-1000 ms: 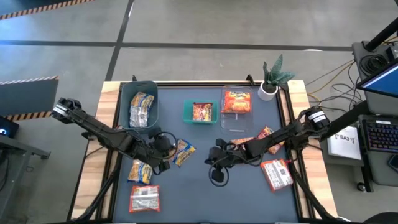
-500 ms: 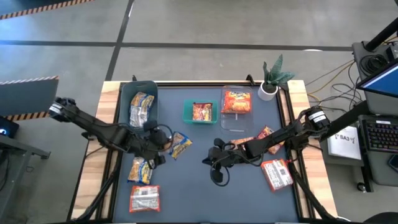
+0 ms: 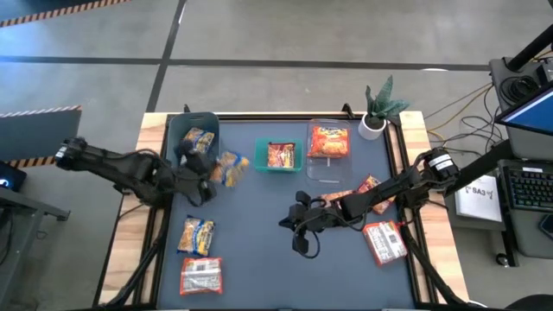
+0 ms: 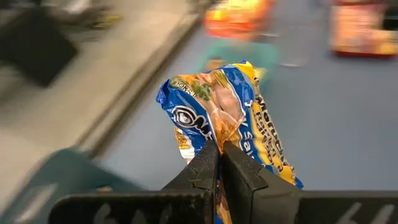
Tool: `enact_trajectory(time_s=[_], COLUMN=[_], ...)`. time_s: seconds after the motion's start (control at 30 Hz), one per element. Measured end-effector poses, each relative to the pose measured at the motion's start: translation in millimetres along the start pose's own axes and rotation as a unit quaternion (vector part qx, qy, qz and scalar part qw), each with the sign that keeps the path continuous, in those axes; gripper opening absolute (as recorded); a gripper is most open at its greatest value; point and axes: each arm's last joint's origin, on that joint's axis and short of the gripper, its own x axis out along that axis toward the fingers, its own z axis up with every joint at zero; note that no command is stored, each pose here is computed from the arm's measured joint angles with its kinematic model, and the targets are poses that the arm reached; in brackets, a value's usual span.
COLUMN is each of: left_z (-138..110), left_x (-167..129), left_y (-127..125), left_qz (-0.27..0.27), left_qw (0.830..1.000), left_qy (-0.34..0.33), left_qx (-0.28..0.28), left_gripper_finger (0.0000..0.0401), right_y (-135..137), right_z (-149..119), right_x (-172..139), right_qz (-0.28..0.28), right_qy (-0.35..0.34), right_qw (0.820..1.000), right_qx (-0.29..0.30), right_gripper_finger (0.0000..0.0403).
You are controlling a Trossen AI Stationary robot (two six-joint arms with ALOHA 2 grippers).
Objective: Sort Maruchan noodles
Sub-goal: Put the top blue noodle pack into the dark blue bin
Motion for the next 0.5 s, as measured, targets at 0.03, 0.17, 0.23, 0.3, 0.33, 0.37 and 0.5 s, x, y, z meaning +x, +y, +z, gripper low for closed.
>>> enact_trajectory(time_s=[0.03, 0.17, 0.23, 0.3, 0.33, 0.37, 0.5], left_z=[0, 0, -1, -4, -6, -8, -16], left_x=[0, -2, -2, -2, -2, -1, 7], left_y=[8, 36, 50, 64, 71, 78, 96], left_qz=[0.022, 0.088, 0.116, 0.154, 0.175, 0.195, 0.257], left_qw=[1.000, 0.996, 0.992, 0.986, 0.982, 0.977, 0.957], left_qy=[0.000, 0.000, 0.002, 0.017, 0.029, 0.040, 0.092], left_qx=[-0.003, -0.024, -0.040, -0.056, -0.064, -0.073, -0.098], left_gripper_finger=[0.0000, 0.0000, 0.0000, 0.0000, 0.0000, 0.0000, 0.0000], right_y=[0, 0, 0, 0, 0, 0, 0], right_z=[0, 0, 0, 0, 0, 0, 0], right_x=[0, 0, 0, 0, 0, 0, 0], right_qz=[-0.001, -0.001, -0.001, 0.000, 0.000, 0.000, 0.000], right_qy=[0.000, 0.000, 0.000, -0.002, -0.003, -0.003, -0.003], right_qw=[1.000, 1.000, 1.000, 1.000, 1.000, 1.000, 1.000], right_qx=[-0.001, 0.000, 0.000, 0.000, 0.001, 0.001, -0.004], right_gripper_finger=[0.0009, 0.0009, 0.0009, 0.0009, 0.0009, 0.0009, 0.0009])
